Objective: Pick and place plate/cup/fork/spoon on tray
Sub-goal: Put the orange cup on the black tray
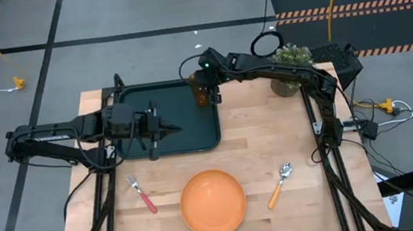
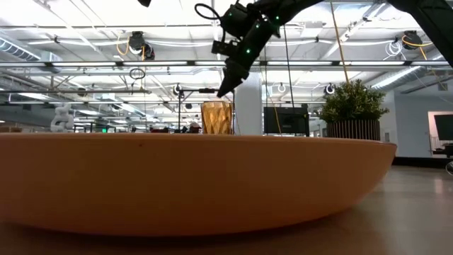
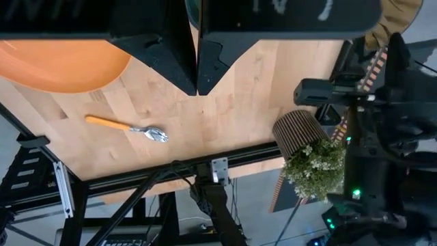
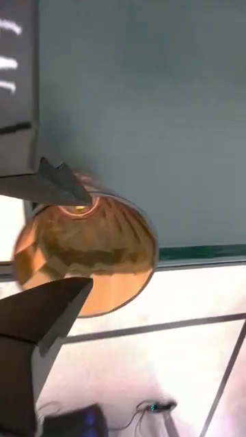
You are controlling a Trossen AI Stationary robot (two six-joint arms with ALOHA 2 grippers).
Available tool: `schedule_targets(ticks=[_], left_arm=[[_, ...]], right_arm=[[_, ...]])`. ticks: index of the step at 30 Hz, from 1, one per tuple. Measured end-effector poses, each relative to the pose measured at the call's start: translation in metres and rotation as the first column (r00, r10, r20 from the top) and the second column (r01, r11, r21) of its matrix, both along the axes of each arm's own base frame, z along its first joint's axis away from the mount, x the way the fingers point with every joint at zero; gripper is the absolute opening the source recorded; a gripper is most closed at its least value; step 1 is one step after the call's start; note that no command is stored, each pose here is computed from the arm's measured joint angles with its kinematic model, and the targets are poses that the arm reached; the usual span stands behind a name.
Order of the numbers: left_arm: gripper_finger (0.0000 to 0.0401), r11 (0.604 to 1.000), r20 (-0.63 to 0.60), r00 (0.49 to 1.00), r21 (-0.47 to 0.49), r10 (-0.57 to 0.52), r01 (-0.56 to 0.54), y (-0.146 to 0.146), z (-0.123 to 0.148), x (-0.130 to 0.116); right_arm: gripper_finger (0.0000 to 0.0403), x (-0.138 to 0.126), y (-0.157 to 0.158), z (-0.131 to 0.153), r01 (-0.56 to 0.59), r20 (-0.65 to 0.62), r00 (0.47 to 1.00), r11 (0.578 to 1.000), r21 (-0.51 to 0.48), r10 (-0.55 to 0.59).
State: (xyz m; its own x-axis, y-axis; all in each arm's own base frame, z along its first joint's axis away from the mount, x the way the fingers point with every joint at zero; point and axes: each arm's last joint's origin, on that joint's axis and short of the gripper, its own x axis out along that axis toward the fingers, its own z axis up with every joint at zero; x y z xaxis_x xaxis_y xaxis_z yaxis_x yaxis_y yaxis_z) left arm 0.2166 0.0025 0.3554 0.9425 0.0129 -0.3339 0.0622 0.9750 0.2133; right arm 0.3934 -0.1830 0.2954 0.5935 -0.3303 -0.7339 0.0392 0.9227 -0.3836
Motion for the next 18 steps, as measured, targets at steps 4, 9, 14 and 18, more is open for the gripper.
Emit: schedule_targets(ticks=[4,9,14,18], left_arm=[[0.0017,1.000,-0.003,1.000,0.000,0.000,0.000,0.000,0.000,0.000],[0.0017,1.000,-0.008,1.000,0.000,0.000,0.000,0.000,-0.001,0.000],[0.0017,1.000,-0.011,1.000,-0.001,0.000,0.000,0.000,-0.001,0.000],[0.0017,1.000,-0.033,0.999,-0.004,0.001,-0.001,0.000,-0.003,-0.001]], right_arm=[[0.0188,0.000,0.012,0.011,-0.011,0.060,0.998,0.998,0.063,0.007],[0.0189,0.006,0.032,0.013,-0.086,0.121,0.991,0.974,0.210,0.061],[0.0189,0.016,0.056,0.011,-0.138,0.137,0.984,0.968,0.208,0.111],[0.0189,0.022,0.073,-0.006,-0.188,0.151,0.976,0.963,0.196,0.159]])
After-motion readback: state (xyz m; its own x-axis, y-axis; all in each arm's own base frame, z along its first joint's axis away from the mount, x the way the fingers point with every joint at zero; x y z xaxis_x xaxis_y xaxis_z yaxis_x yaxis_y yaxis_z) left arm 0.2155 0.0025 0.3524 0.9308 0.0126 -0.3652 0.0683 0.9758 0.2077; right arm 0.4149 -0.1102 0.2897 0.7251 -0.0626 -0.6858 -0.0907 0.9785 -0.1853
